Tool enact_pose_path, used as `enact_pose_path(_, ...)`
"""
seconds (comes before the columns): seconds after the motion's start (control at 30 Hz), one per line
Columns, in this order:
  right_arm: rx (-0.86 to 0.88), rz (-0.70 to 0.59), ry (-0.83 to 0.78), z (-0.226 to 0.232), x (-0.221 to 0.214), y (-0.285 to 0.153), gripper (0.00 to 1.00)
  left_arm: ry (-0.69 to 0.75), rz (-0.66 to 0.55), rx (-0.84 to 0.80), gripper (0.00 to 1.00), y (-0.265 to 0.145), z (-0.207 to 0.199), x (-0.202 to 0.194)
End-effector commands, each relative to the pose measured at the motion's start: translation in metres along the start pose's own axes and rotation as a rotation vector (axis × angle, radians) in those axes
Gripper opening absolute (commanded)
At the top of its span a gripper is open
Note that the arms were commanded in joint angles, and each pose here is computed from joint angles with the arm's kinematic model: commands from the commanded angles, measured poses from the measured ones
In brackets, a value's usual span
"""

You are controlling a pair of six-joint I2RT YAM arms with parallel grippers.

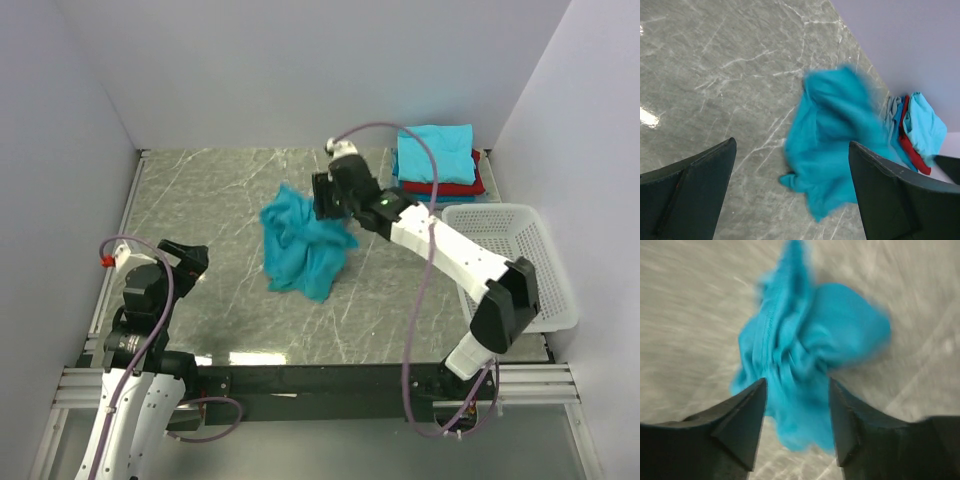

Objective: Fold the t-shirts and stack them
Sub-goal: Move the tshirt to the center of the board

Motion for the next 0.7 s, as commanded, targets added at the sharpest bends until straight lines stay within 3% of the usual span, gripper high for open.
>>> enact_pose_path(0.0,-0.245,0.024,0.096,-0.035,-0.026,-0.001,0.63,-0.001,0.031,-0.042,1.0,-0.002,-0.009,-0.002)
enact_pose_path(0.07,-0.372,0.008,0.124,-0.055,-0.036,-0.009,0.79,0.022,0.08,-0.061,0.99,0.003,-0.011,-0.009)
enact_pose_path(0.1,-0.398,0.011,0.13,-0.062,-0.047,-0.015,0.82,0.031,0.108,-0.07,0.99,0.006,-0.01,-0.016)
enact_pose_path(0.23,-0.393,0.011,0.199,-0.078,-0.069,-0.026,0.83,0.044,0.25,-0.189,0.99,0.021,-0.024,-0.039)
enact_pose_path(0.37,-0.321,0.029,0.202,-0.077,-0.098,-0.03,0.83,0.038,0.474,-0.26,0.99,0.03,-0.02,-0.078)
enact_pose_path(0.5,-0.291,0.059,0.202,-0.08,-0.125,-0.036,0.83,0.064,0.632,-0.193,1.0,0.036,-0.002,-0.113)
enact_pose_path(0.67,-0.265,0.098,0.238,-0.084,-0.14,-0.036,0.83,0.142,0.715,-0.111,0.99,0.029,0.013,-0.15)
Point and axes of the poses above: each gripper's point midway between its finger pads, its own y axis out along the fingers, its own z axis along the line the jaws close on, x = y × z, the point moved 4 cm from there along -y, back along the fingers, and after that the axes turned 4 degrees about -y, right-handed, at the moved point
